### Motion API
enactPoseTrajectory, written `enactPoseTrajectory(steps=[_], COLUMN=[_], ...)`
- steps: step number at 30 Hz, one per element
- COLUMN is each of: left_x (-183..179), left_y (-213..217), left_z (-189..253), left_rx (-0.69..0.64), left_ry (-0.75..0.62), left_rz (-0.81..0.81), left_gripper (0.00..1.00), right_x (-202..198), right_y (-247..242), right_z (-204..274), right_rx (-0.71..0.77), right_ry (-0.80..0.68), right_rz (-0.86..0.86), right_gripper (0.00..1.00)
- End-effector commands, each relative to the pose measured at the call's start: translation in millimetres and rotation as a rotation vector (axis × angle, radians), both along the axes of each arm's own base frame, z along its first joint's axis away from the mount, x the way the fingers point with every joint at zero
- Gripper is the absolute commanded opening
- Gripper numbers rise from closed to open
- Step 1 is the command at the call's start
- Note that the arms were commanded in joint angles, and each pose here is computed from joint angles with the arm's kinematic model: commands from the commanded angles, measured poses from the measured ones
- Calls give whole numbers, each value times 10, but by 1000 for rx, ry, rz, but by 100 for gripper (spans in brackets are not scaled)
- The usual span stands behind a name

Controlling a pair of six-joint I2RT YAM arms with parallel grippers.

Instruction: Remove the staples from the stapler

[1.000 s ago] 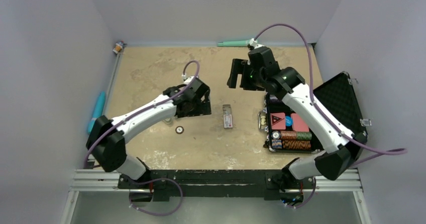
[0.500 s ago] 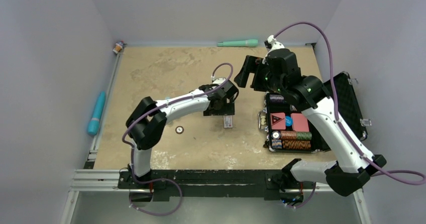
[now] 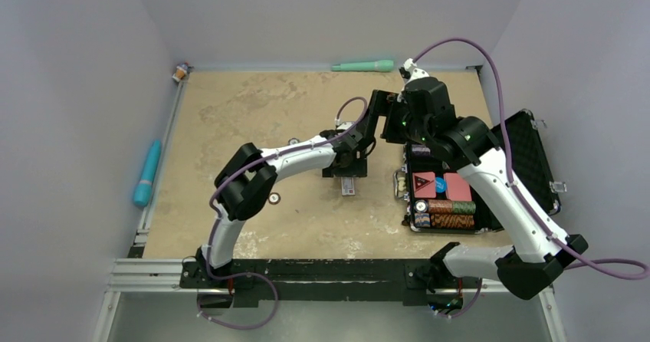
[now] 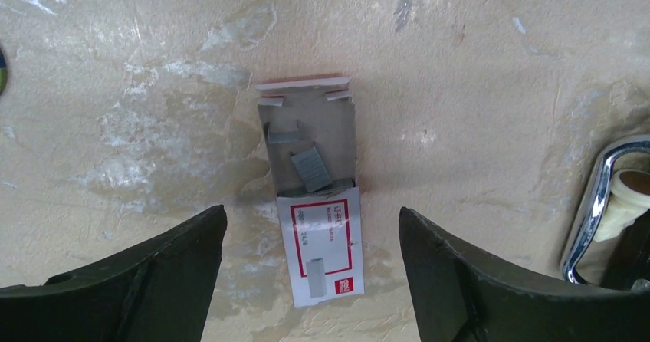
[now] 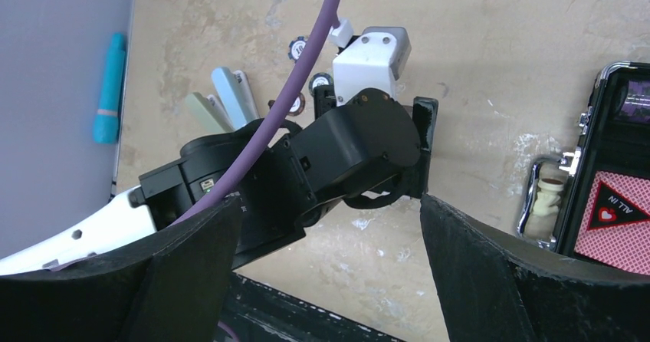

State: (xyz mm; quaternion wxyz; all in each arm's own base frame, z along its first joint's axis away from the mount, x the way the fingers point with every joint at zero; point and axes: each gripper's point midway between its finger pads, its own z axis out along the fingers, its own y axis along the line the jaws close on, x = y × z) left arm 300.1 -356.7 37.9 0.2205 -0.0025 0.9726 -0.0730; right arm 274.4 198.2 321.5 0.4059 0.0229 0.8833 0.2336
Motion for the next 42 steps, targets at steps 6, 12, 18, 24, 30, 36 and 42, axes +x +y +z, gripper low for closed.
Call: enactPoseTrajectory(steps=[6,12,18,24,30,36,42], left_x=[100,33,-88,-195,-437,-624,-804], left_y=[-73,-32,7,55,197,329,560], left_z=[-25,-150,-301,-272,-196,22,36], left_rx=[87,121,133,110,85,83,138], left_ry=[-31,1,60,73,101,93,95], left_rz=[-15,-18,-29,-71,-196,-452,-700], left_gripper=[76,71,63,45,42,46,47], right_x=[24,40,60,101,128,150,133], right_y=[21,20,35,45,56,86,75], right_z=[39,37,7,3,78,160,154], right_rx=[3,-8,-19,-31,-21,5,13], right_ry=[-30,-35,-30,-31,-43,-54,-55], right_rz=[25,29,36,36,27,22,16], right_gripper=[90,90,90,90,90,90,90])
